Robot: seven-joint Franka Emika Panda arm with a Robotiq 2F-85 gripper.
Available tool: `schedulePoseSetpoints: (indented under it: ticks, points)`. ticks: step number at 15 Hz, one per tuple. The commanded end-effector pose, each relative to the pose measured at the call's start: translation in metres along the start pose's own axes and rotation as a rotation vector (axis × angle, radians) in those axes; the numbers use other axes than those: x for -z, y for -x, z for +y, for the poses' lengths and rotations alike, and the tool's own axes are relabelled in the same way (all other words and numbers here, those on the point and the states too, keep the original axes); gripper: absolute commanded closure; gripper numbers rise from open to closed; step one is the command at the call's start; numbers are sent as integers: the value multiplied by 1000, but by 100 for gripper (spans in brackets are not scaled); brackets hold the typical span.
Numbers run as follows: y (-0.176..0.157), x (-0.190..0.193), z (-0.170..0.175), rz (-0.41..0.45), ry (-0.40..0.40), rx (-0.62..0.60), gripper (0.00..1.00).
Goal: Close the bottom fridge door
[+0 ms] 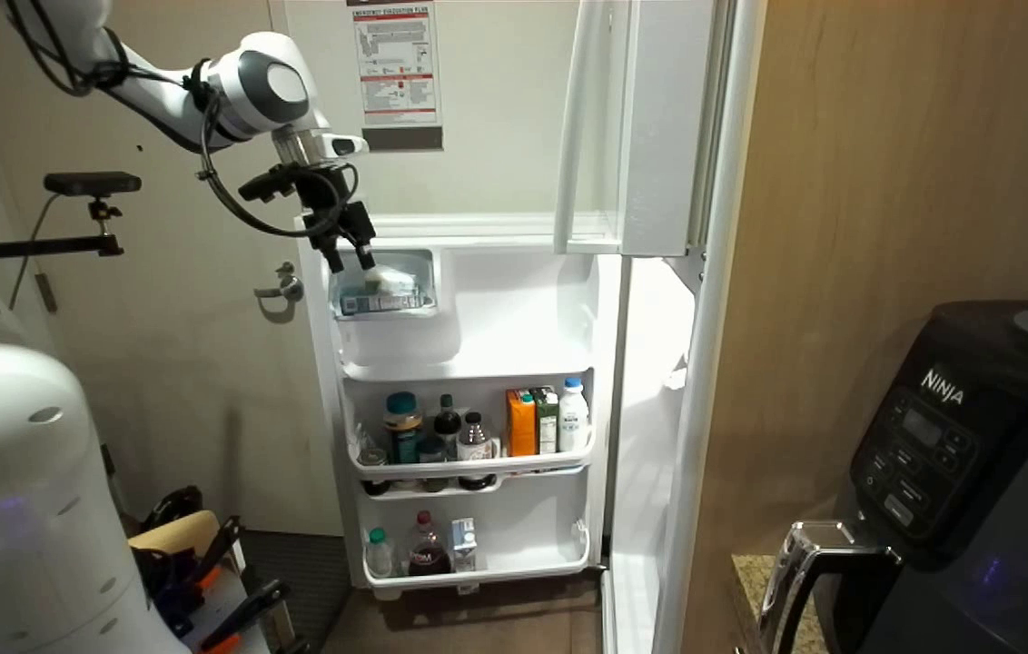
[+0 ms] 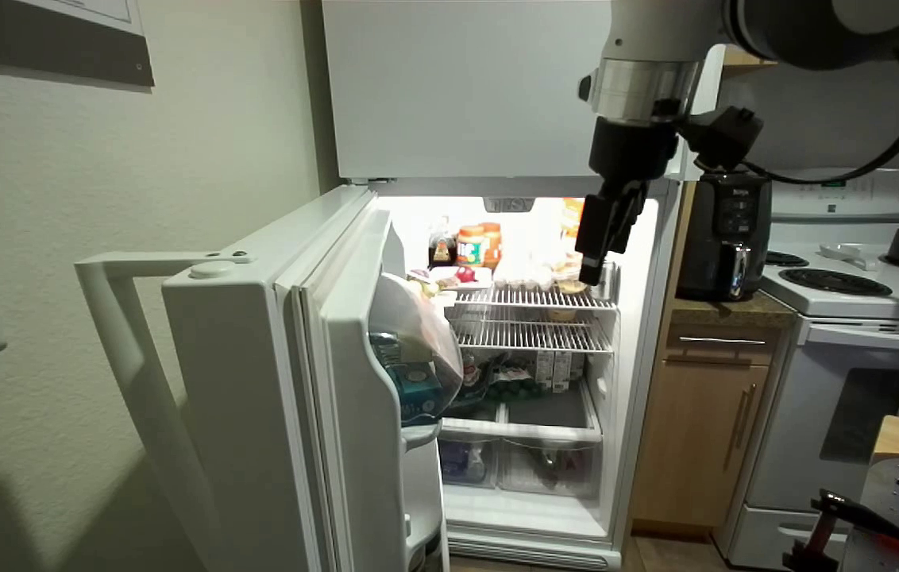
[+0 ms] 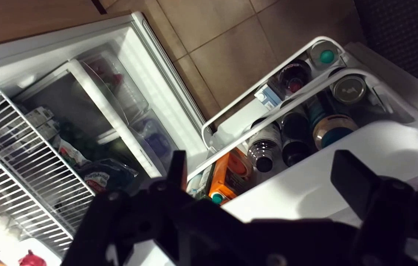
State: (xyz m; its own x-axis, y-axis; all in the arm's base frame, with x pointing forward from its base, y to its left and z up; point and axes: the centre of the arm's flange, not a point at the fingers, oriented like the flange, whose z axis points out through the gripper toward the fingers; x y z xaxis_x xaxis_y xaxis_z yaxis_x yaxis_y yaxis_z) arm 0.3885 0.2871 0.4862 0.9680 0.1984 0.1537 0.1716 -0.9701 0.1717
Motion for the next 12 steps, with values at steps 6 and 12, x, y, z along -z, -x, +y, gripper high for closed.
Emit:
schedulePoseSetpoints:
  ticks: [6, 12]
  points:
    - [-13, 29, -40, 128, -53, 194, 0]
    - [22, 52, -87, 195, -77, 294, 0]
